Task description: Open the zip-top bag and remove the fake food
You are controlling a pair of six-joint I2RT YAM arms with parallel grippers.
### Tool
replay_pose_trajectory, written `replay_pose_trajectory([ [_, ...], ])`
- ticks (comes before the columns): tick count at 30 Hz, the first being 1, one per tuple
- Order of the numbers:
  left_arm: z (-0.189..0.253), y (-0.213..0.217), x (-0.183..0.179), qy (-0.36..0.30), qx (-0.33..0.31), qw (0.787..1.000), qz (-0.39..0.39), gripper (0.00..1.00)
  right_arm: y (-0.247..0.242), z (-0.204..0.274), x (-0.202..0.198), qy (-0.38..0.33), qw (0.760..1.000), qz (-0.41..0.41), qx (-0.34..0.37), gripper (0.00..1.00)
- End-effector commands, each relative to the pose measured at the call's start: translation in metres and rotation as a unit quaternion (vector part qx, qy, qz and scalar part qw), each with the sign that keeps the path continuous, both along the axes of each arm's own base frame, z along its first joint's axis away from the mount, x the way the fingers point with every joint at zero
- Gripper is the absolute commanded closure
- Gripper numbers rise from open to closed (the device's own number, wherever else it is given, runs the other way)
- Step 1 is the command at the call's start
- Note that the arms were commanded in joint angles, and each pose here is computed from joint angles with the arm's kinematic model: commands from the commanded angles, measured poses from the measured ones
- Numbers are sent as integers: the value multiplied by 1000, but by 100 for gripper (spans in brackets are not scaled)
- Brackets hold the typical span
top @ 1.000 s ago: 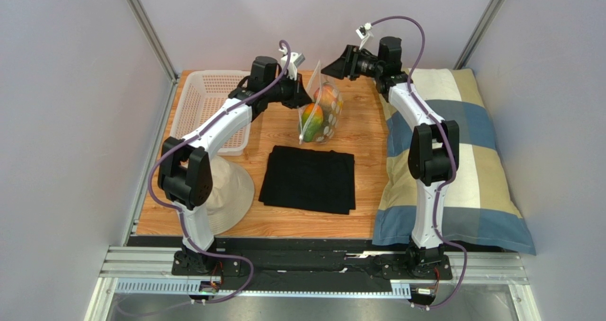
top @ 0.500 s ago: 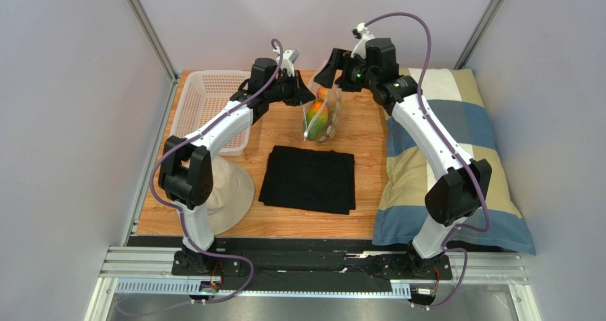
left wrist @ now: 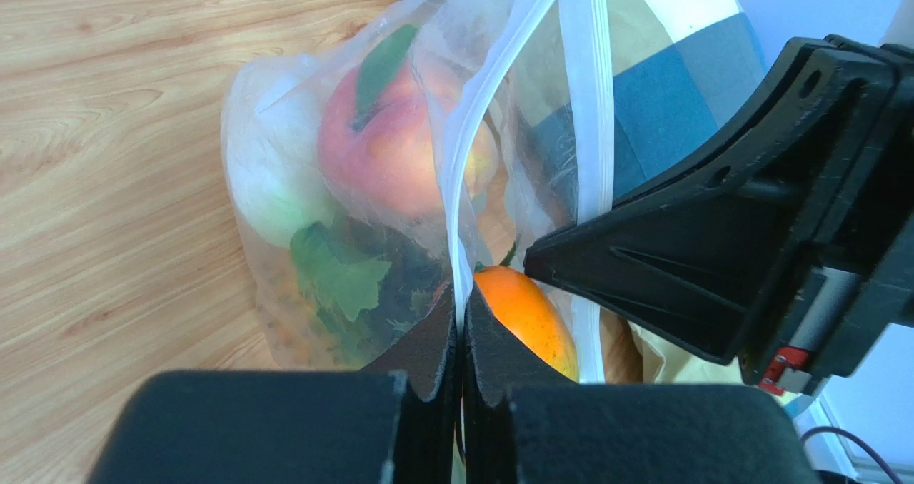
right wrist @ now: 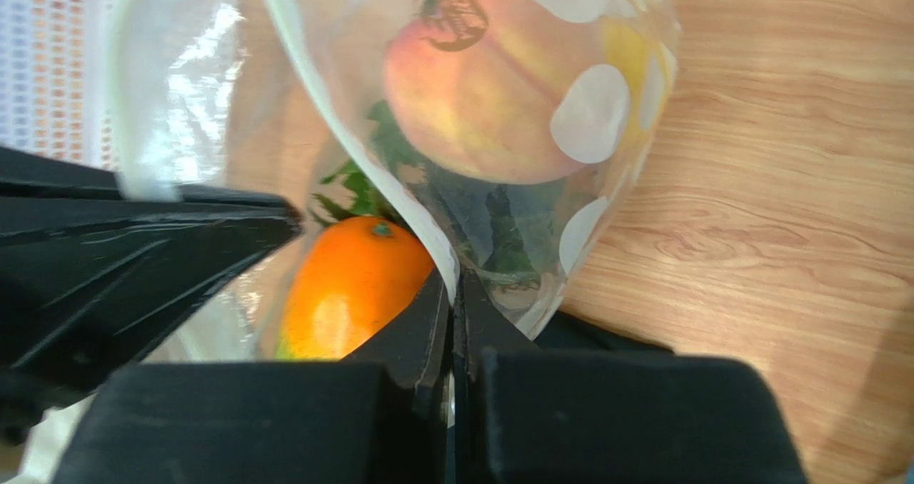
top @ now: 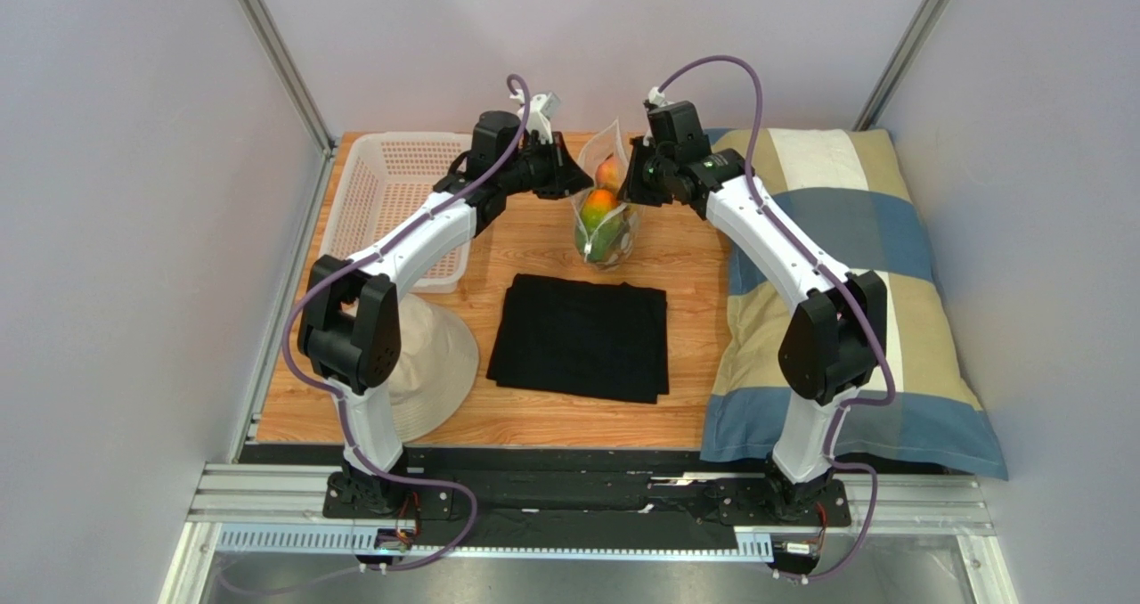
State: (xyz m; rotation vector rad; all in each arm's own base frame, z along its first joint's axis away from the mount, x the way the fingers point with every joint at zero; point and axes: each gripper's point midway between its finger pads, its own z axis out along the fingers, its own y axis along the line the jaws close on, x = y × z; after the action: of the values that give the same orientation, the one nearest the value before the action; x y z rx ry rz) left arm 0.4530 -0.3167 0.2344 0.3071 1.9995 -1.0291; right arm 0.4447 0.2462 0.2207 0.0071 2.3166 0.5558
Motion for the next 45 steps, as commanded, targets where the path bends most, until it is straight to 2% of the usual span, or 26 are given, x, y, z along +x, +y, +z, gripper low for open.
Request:
replay_pose_trajectory([
  [1, 25, -5, 10, -32, -15, 999, 8, 100, -24, 22, 17, -50, 996, -45, -55, 100],
  [7, 12, -8, 30, -20, -10, 999, 24, 100, -32, 72, 38, -111, 989, -34, -97, 100],
  [9, 5, -8, 34, -11, -1, 1000, 28, 100, -29, 71, 43, -113, 988, -24, -107, 100],
  [16, -11, 13, 44, -6, 64, 996, 53, 100, 0, 67, 55, -130, 990, 15, -56, 100],
  [17, -6, 15, 46, -20, 78, 996, 49, 88, 3, 60, 56, -125, 990, 21, -54, 100],
  [19, -3, 24, 41, -20, 102, 993, 56, 74, 7, 50, 62, -124, 990, 24, -54, 100],
  [20, 2, 27, 39, -29, 111, 992, 54, 53, 8, 45, 64, -122, 991, 25, -55, 100],
  [22, 17, 30, 30, -38, 108, 992, 47, 52, 9, 34, 68, -116, 991, 25, -59, 100],
  [25, 35, 25, 15, -43, 78, 996, 30, 58, 14, 29, 67, -112, 992, 36, -48, 100],
  [26, 33, 25, 11, -27, 69, 997, 33, 63, 15, 29, 67, -114, 992, 37, -46, 100],
  [28, 43, 23, 4, -27, 48, 998, 35, 66, 15, 26, 65, -112, 992, 38, -45, 100],
  [30, 40, 20, -1, 0, 33, 998, 45, 67, 14, 31, 65, -119, 991, 36, -40, 100],
  [31, 40, 18, -4, 5, 29, 999, 44, 65, 14, 29, 63, -116, 992, 36, -39, 100],
  [32, 38, 15, -7, 11, 27, 999, 42, 55, 18, 34, 61, -120, 991, 42, -29, 100],
  [33, 37, 7, -14, 11, 29, 999, 32, 51, 19, 34, 61, -120, 991, 44, -25, 100],
  [35, 36, 4, -17, 18, 39, 999, 33, 46, 20, 33, 58, -119, 992, 48, -19, 100],
  [36, 26, 3, -22, 45, 47, 997, 38, 46, 21, 37, 58, -123, 991, 47, -17, 100],
  [40, 2, 15, -21, 153, 17, 977, 146, 47, 21, 36, 58, -124, 991, 47, -17, 100],
  [45, -14, 17, -17, 194, -9, 962, 190, 49, 21, 38, 53, -122, 991, 50, -11, 100],
])
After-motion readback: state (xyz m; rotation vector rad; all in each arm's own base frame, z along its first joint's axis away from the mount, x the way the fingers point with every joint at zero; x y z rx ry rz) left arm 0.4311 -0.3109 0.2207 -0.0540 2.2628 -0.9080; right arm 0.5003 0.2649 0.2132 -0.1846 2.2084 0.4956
